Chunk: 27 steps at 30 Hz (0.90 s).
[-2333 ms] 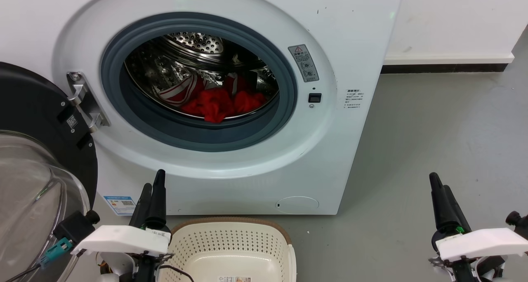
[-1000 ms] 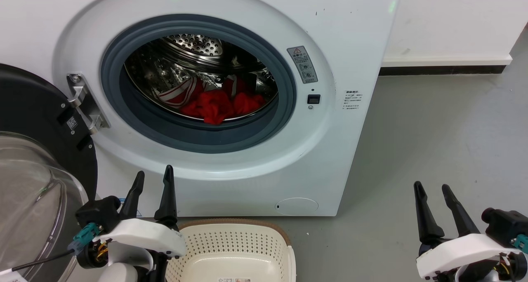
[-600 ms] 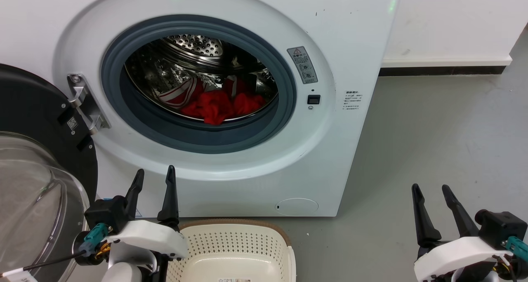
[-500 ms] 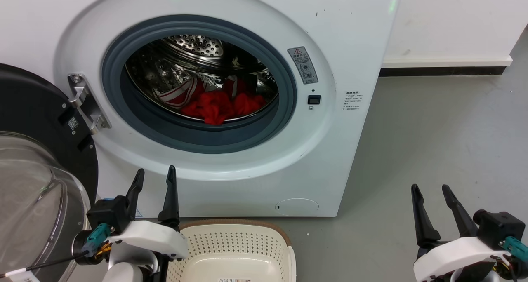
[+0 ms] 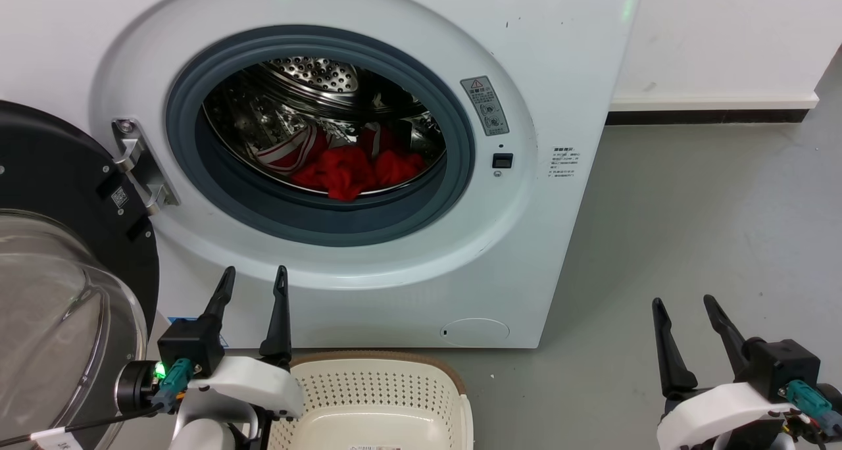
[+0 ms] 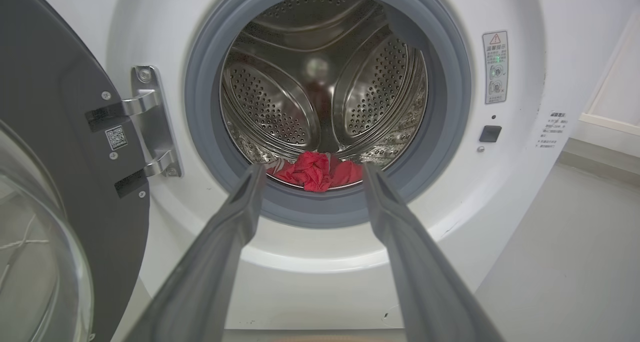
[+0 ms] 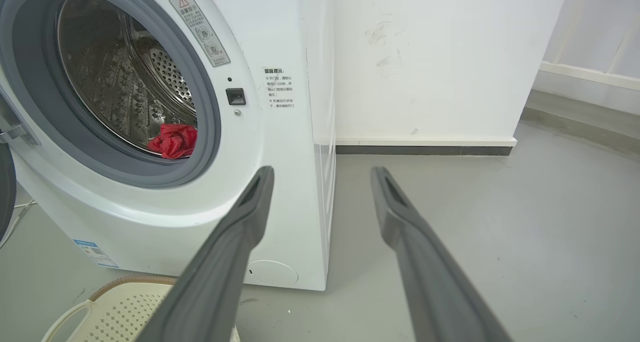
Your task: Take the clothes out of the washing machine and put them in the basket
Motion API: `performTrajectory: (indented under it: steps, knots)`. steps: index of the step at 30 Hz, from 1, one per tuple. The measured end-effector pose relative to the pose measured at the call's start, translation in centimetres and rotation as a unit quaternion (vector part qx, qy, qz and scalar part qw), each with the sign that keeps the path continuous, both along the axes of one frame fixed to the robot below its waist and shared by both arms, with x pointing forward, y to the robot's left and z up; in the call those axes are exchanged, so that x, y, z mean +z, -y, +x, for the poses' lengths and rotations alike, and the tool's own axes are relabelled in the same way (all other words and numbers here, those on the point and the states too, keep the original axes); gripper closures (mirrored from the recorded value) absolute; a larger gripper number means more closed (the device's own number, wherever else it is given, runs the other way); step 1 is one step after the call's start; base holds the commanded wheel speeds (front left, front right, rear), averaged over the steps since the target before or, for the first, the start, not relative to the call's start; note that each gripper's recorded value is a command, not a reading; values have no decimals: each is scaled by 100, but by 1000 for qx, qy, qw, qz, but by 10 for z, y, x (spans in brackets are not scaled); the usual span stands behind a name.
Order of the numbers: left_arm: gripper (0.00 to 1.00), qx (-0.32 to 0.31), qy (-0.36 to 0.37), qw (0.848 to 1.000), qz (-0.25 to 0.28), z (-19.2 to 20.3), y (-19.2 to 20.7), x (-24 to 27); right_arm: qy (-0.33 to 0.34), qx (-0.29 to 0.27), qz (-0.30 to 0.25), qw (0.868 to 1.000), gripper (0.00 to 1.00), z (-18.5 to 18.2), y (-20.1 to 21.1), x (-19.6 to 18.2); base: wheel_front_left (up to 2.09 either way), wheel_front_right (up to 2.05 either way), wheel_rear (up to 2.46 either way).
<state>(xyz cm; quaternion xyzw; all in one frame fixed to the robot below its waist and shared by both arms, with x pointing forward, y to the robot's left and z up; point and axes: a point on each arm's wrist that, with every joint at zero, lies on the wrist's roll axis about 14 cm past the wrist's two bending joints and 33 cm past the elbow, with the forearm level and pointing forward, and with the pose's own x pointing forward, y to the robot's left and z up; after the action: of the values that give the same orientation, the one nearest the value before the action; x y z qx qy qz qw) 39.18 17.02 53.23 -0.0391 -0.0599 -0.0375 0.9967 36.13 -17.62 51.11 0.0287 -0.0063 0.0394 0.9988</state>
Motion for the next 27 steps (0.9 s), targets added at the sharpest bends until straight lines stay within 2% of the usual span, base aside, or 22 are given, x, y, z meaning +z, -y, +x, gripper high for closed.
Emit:
performTrajectory:
  steps: [21, 27]
  knots:
    - [0, 2, 7, 998, 70, -2, 0, -5, 2, 16, -74, 997, 0, -1, -7, -3, 0, 0, 0]
    - [0, 4, 8, 997, 71, -3, -2, -5, 3, 16, -73, 997, 0, -1, -8, -3, 0, 0, 0]
